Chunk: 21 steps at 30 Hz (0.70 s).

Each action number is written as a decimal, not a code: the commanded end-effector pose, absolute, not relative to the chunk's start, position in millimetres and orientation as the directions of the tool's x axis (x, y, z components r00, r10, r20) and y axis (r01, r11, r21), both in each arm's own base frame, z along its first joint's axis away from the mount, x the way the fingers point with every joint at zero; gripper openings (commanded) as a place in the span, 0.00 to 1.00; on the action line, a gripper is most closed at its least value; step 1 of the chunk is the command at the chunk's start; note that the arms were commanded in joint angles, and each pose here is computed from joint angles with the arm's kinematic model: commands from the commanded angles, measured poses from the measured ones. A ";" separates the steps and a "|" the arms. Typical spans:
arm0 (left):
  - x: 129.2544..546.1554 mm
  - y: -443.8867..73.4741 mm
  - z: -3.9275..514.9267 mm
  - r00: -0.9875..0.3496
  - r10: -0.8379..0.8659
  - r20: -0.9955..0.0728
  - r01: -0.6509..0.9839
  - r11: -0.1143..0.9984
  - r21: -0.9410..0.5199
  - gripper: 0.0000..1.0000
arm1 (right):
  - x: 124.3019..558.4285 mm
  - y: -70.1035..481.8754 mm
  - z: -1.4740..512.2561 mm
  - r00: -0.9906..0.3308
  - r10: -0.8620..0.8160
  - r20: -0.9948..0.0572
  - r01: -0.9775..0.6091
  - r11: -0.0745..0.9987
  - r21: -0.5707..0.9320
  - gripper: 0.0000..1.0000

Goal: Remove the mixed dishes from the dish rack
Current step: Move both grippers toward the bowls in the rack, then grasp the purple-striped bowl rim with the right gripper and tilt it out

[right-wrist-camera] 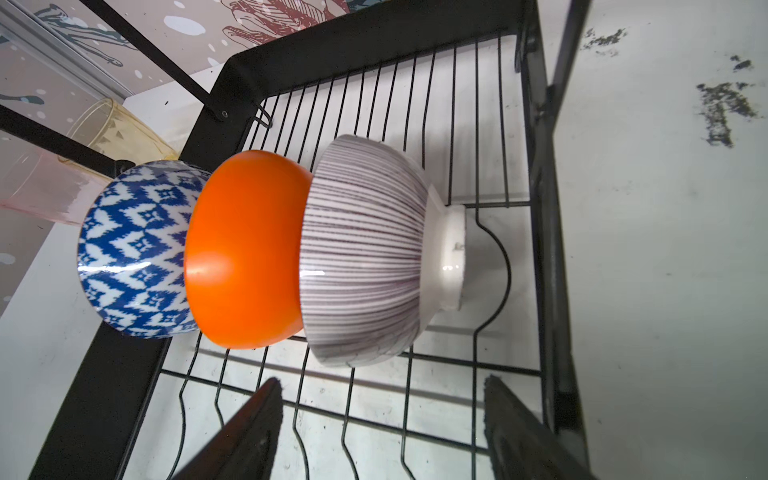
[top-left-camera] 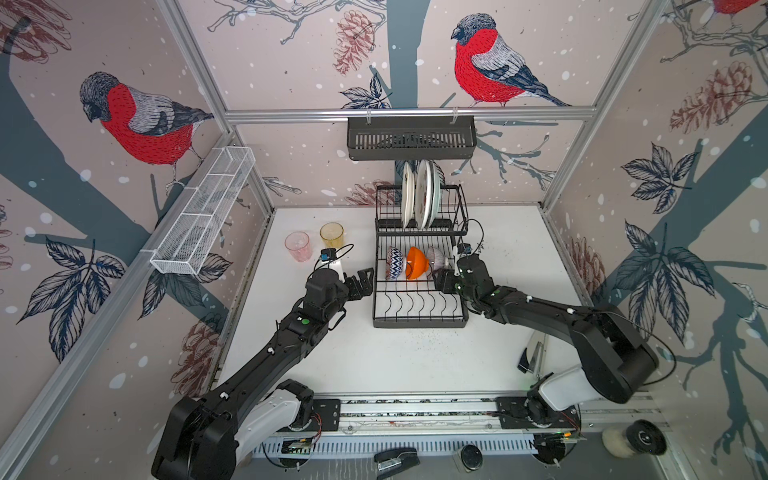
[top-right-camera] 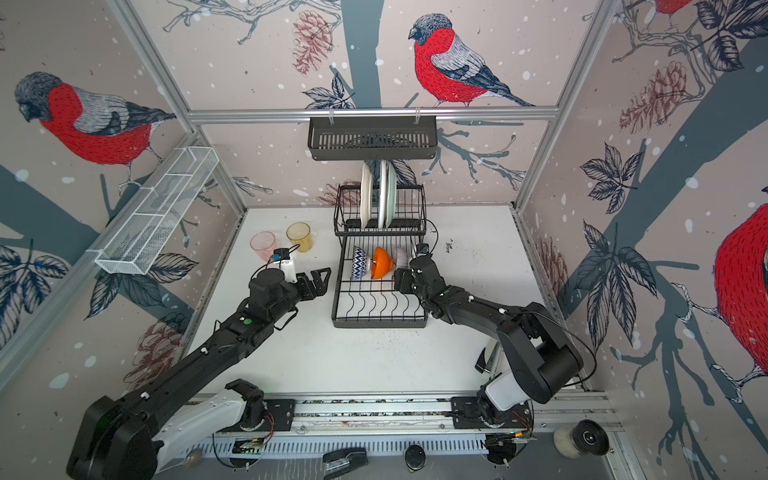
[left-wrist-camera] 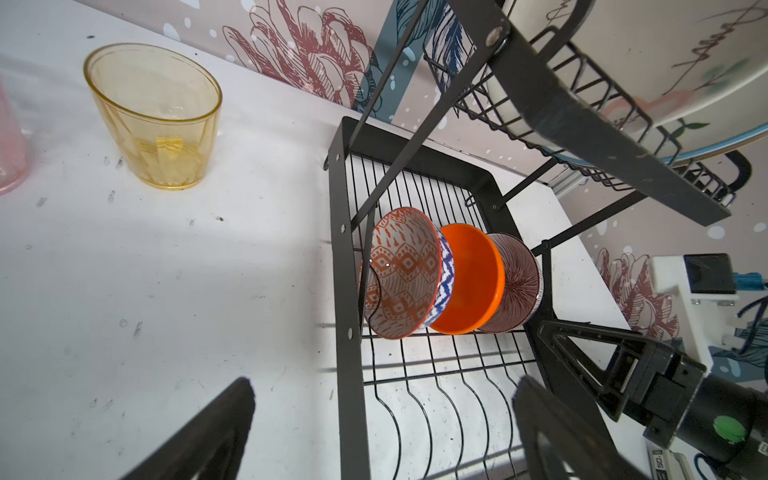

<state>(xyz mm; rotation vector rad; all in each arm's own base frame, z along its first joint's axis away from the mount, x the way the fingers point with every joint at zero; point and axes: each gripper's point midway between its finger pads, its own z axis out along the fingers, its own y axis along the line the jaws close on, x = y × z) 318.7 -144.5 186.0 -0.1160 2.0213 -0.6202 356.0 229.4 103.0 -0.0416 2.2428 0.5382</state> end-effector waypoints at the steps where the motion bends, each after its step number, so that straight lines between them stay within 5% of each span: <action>1: 323.4 -141.6 192.4 -0.484 -0.314 -0.817 0.175 0.880 -0.442 0.97 | 369.4 231.2 112.5 -0.622 0.154 -0.768 -0.211 0.911 0.354 0.76; 21: 326.5 -147.7 181.7 -0.520 -0.301 -0.799 0.177 0.877 -0.446 0.97 | 391.7 227.9 101.2 -0.637 0.190 -0.747 -0.211 0.889 0.406 0.78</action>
